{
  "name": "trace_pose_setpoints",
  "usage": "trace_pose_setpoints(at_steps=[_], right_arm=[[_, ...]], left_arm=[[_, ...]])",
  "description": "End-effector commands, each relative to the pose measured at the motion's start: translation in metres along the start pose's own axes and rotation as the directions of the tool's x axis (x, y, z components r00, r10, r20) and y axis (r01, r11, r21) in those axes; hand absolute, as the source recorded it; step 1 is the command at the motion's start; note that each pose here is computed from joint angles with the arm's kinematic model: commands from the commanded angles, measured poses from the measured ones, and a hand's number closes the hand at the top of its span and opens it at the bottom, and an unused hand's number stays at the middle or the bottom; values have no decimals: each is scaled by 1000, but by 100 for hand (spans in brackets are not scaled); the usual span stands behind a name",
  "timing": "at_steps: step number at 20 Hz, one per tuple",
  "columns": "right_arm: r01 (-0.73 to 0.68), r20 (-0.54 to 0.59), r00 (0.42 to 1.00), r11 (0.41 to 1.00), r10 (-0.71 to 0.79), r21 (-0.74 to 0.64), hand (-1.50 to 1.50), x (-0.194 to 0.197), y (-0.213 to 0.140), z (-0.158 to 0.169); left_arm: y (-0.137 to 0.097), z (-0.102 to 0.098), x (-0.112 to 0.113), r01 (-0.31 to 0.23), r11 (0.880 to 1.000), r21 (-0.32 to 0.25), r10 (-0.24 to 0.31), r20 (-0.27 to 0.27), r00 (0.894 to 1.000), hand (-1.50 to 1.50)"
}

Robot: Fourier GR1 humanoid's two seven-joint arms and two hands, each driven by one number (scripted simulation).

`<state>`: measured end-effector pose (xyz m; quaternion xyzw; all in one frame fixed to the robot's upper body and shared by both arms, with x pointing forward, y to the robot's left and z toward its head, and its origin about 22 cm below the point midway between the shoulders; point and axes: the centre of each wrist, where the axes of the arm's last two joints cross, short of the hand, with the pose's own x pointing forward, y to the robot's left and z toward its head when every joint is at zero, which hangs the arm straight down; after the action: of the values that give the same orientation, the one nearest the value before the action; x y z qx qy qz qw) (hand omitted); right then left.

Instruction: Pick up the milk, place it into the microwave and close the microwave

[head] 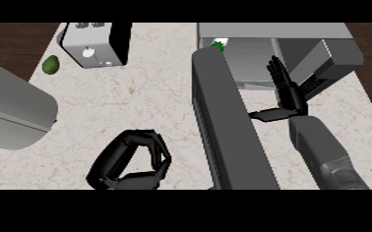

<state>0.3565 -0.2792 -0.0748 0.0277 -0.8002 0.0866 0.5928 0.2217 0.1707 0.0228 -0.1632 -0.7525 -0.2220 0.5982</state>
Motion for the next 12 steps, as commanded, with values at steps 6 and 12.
trace_pose_setpoints(at_steps=[6,12], right_arm=[[8,32,999,999,-10,45,-150,2,-46,37],[17,55,998,999,-18,32,-150,14,-47,46]], left_arm=[[-30,-28,-30,73,976,-205,-95,-102,990,150],[-71,-29,-60,29,970,-242,-63,-133,989,150]])
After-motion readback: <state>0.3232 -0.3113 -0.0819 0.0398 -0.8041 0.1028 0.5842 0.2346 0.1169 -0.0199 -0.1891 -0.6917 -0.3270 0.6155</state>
